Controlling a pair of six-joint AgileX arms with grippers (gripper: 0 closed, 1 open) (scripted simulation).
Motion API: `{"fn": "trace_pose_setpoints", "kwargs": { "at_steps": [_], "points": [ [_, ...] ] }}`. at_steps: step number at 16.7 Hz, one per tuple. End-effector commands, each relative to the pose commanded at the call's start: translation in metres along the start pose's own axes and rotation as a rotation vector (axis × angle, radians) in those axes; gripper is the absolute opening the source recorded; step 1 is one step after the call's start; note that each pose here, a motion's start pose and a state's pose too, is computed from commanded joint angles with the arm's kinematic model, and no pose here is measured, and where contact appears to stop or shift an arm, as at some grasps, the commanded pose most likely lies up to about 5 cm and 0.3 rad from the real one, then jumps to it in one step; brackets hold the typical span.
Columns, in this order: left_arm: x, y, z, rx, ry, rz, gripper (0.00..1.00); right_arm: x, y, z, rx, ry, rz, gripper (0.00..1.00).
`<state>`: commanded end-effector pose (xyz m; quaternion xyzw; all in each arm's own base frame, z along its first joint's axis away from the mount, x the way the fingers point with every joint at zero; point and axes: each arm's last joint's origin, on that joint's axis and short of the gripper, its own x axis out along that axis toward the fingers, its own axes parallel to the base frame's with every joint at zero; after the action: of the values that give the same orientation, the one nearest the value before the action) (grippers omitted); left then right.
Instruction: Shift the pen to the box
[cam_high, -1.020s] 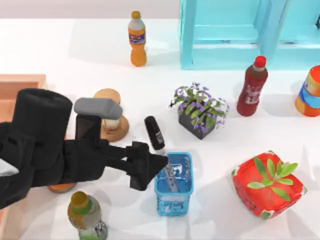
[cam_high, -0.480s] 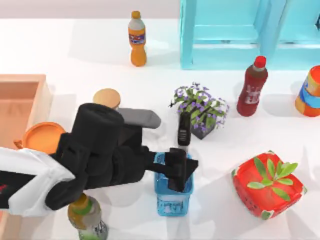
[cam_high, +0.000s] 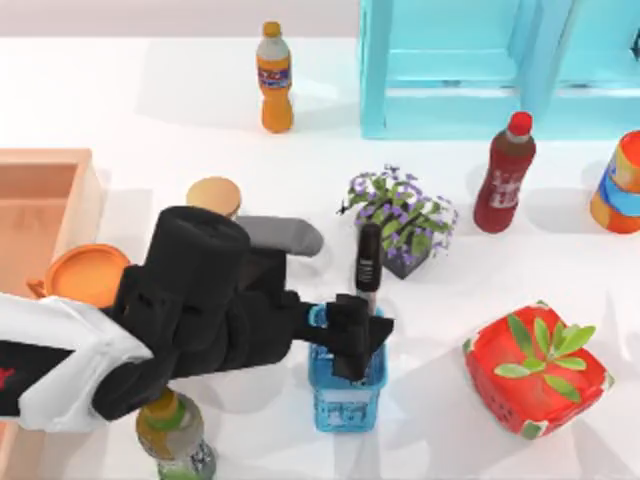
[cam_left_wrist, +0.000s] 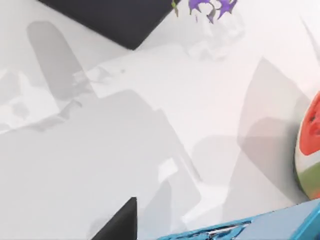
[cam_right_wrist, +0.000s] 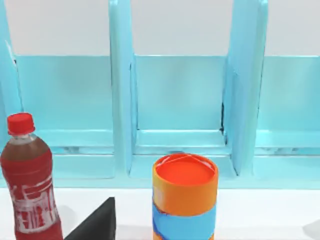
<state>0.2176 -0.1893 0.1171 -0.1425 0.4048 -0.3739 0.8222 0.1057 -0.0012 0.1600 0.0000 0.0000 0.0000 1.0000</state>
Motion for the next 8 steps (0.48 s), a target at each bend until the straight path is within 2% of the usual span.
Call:
{"fn": "trace_pose_setpoints", "kwargs": {
  "at_steps": [8],
  "points": [
    [0.0000, 0.0000, 0.0000, 0.000, 0.000, 0.000, 0.10, 0.0000, 0.0000, 0.0000, 0.000, 0.000, 0.000, 1.00]
  ]
}}
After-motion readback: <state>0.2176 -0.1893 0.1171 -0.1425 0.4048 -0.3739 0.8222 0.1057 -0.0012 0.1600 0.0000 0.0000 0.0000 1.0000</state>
